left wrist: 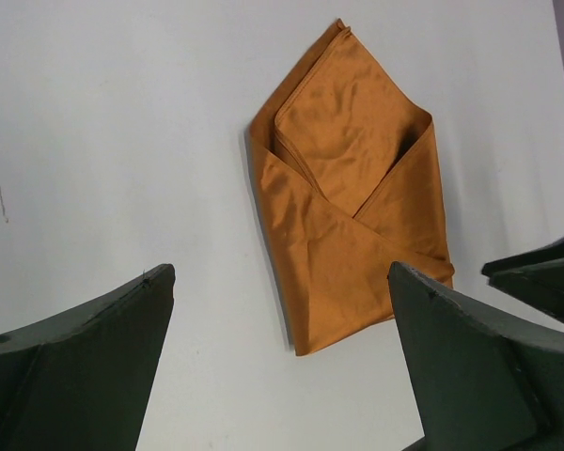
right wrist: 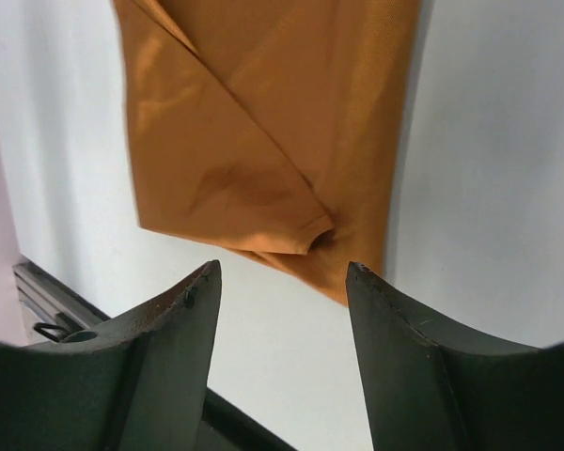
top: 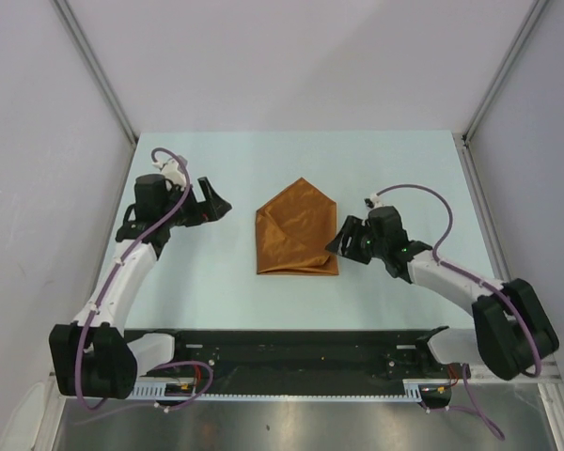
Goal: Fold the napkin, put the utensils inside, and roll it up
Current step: Fold the napkin
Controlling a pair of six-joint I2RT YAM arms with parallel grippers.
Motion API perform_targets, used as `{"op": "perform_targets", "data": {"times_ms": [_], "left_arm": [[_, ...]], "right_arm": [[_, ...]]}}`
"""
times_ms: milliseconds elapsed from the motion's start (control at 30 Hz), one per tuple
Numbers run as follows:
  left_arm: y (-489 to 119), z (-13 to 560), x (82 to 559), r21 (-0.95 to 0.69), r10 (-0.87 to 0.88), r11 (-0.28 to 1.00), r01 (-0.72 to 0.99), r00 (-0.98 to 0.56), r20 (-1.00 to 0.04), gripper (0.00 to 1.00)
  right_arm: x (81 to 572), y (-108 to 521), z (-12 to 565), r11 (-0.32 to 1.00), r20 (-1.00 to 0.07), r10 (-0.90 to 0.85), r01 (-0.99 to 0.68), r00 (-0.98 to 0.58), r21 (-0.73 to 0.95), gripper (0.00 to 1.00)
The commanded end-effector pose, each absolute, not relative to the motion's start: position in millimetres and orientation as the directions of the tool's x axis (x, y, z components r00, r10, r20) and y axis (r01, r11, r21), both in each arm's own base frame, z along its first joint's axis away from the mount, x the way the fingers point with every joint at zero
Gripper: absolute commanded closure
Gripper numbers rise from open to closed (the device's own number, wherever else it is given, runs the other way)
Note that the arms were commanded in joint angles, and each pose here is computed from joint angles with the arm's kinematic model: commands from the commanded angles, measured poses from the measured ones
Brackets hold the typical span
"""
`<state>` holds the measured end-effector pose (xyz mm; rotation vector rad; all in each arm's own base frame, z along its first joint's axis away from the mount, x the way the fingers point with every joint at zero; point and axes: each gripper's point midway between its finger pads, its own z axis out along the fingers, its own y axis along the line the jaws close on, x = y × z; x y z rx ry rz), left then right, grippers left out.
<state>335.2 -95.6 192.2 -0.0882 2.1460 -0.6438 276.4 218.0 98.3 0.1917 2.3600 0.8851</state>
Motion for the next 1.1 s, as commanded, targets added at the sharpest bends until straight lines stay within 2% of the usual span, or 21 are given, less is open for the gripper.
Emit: {"op": "perform_targets", "data": {"times_ms": [0, 767, 867, 900, 1000, 1067], "left_arm": [[-96, 210, 336, -0.498, -0.295, 0.837, 0.228, -0.577, -0.761, 0.0], [-77, 219, 332, -0.53, -0.354, 0.821, 0.211, -0.54, -0.763, 0.0], [-77, 220, 332, -0.532, -0.356, 0.819, 0.214, -0.538, -0.764, 0.0], [-76, 220, 332, -0.532, -0.357, 0.819, 0.214, -0.537, -0.764, 0.01], [-76, 220, 332, -0.534, -0.359, 0.819, 0.212, -0.537, -0.763, 0.0], [-76, 220, 332, -0.535, -0.359, 0.817, 0.214, -0.537, -0.763, 0.0]], "right_arm": [[292, 238, 97, 0.743, -0.502, 0.306, -0.127, -0.809, 0.657, 0.4], [294, 258, 64, 0.733, -0.441, 0.328, -0.069, -0.835, 0.677, 0.43], [295, 258, 60, 0.738, -0.438, 0.329, -0.062, -0.837, 0.672, 0.48], [296, 258, 59, 0.738, -0.438, 0.329, -0.061, -0.836, 0.672, 0.57], [297, 259, 59, 0.736, -0.439, 0.333, -0.061, -0.835, 0.675, 0.73], [299, 261, 63, 0.727, -0.448, 0.333, -0.076, -0.83, 0.683, 0.79]]}}
